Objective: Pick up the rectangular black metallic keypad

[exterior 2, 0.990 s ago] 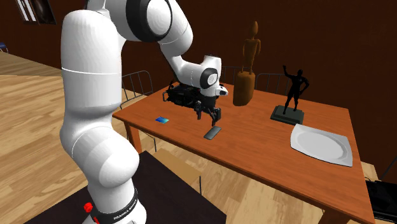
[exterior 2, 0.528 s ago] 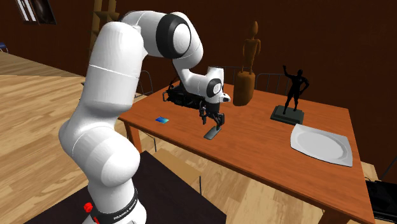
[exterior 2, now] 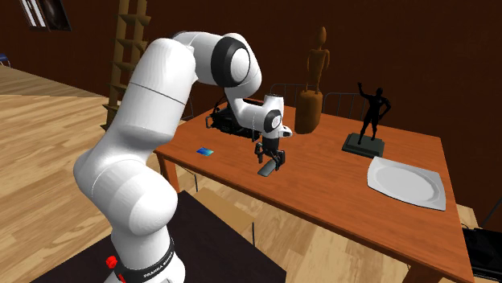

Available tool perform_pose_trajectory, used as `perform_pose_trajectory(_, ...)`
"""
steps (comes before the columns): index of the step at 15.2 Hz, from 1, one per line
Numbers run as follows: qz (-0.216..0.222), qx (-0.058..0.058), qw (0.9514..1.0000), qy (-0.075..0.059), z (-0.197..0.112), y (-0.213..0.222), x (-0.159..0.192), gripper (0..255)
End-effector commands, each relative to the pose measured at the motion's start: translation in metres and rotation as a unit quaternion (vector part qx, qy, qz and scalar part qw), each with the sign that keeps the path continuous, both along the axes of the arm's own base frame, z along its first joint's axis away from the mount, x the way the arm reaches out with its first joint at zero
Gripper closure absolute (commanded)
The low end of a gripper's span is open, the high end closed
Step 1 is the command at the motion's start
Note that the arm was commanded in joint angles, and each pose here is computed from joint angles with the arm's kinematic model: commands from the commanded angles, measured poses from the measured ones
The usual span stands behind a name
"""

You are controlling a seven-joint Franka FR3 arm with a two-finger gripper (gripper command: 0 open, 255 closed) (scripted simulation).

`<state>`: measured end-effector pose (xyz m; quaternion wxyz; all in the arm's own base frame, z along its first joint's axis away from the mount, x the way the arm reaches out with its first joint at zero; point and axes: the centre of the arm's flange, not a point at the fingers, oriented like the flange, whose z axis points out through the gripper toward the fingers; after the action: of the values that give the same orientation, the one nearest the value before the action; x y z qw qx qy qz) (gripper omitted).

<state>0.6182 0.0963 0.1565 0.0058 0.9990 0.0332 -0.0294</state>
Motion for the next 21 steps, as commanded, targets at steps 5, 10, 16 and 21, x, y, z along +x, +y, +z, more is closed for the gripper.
perform_pose_trajectory(5, 0.000, 0.000, 1.0000, 0.000, -0.014, -0.001, 0.000, 255)
perform_pose_trajectory(10, 0.000, 0.000, 1.0000, 0.000, -0.013, -0.001, 0.001, 255)
perform_pose_trajectory(16, 0.000, 0.000, 1.0000, 0.000, 0.002, 0.000, 0.000, 255)
perform_pose_trajectory(21, 0.000, 0.000, 1.0000, 0.000, 0.028, 0.000, 0.000, 255)
